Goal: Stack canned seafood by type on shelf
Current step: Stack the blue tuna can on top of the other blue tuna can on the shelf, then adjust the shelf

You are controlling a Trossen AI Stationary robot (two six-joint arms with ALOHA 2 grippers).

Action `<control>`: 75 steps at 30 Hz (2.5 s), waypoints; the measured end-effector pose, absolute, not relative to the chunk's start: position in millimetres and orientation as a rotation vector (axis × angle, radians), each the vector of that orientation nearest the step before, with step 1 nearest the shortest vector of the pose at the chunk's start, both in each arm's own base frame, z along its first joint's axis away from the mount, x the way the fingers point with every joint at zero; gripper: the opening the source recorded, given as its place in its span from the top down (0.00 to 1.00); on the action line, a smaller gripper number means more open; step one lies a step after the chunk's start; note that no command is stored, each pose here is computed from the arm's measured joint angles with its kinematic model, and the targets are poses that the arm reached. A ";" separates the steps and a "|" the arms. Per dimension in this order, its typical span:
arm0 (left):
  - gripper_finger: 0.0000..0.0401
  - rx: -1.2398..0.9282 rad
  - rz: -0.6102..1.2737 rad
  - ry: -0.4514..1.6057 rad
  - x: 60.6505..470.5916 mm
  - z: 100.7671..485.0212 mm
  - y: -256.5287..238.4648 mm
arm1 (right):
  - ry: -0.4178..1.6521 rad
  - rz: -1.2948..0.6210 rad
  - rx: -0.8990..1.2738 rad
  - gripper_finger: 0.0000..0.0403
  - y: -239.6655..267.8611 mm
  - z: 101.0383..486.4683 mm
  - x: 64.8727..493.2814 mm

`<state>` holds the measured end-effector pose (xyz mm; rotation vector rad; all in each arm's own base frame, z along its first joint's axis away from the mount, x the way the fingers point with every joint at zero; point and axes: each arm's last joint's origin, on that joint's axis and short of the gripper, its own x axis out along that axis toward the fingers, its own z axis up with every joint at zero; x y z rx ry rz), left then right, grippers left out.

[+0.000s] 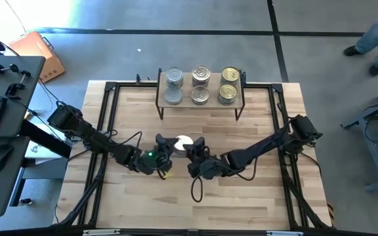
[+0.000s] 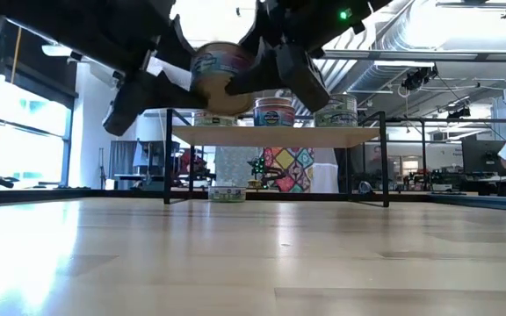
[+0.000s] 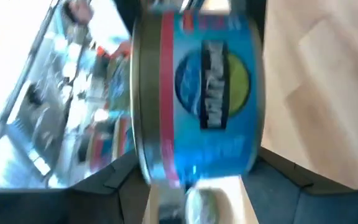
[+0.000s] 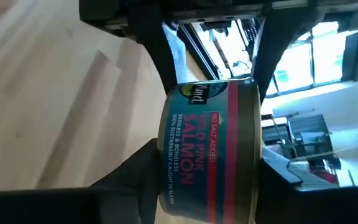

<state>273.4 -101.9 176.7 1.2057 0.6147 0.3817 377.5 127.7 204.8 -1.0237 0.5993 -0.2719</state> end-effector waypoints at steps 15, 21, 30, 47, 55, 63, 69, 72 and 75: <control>0.49 0.968 0.777 0.688 245.7 149.5 -84.7 | 0.594 -0.635 -0.971 0.59 60.6 302.1 341.6; 0.52 0.835 0.799 0.620 235.2 139.2 -85.6 | 0.729 -0.618 -0.977 0.59 -8.5 311.3 344.4; 0.56 0.750 0.810 0.585 224.7 128.6 -83.6 | 0.914 -0.551 -0.866 0.59 -61.3 304.6 361.7; 0.58 0.756 0.796 0.581 223.5 128.5 -86.6 | 0.991 -0.535 -0.849 0.29 -59.0 291.0 370.6; 0.58 0.755 0.794 0.581 223.5 128.5 -86.7 | 1.018 -0.538 -0.847 0.24 -56.7 289.1 368.4; 0.58 0.755 0.794 0.581 223.5 128.5 -86.7 | 1.021 -0.542 -0.821 0.24 -54.0 294.3 366.4; 0.58 0.747 0.784 0.577 222.9 128.3 -88.3 | 0.937 -0.465 -0.716 0.23 -24.0 317.2 369.0; 0.58 0.733 0.773 0.564 221.6 128.3 -91.7 | 0.876 -0.296 -0.597 0.23 -0.1 316.8 371.0; 0.58 0.722 0.751 0.545 218.9 128.3 -97.9 | 0.856 -0.145 -0.496 0.24 24.1 298.1 370.5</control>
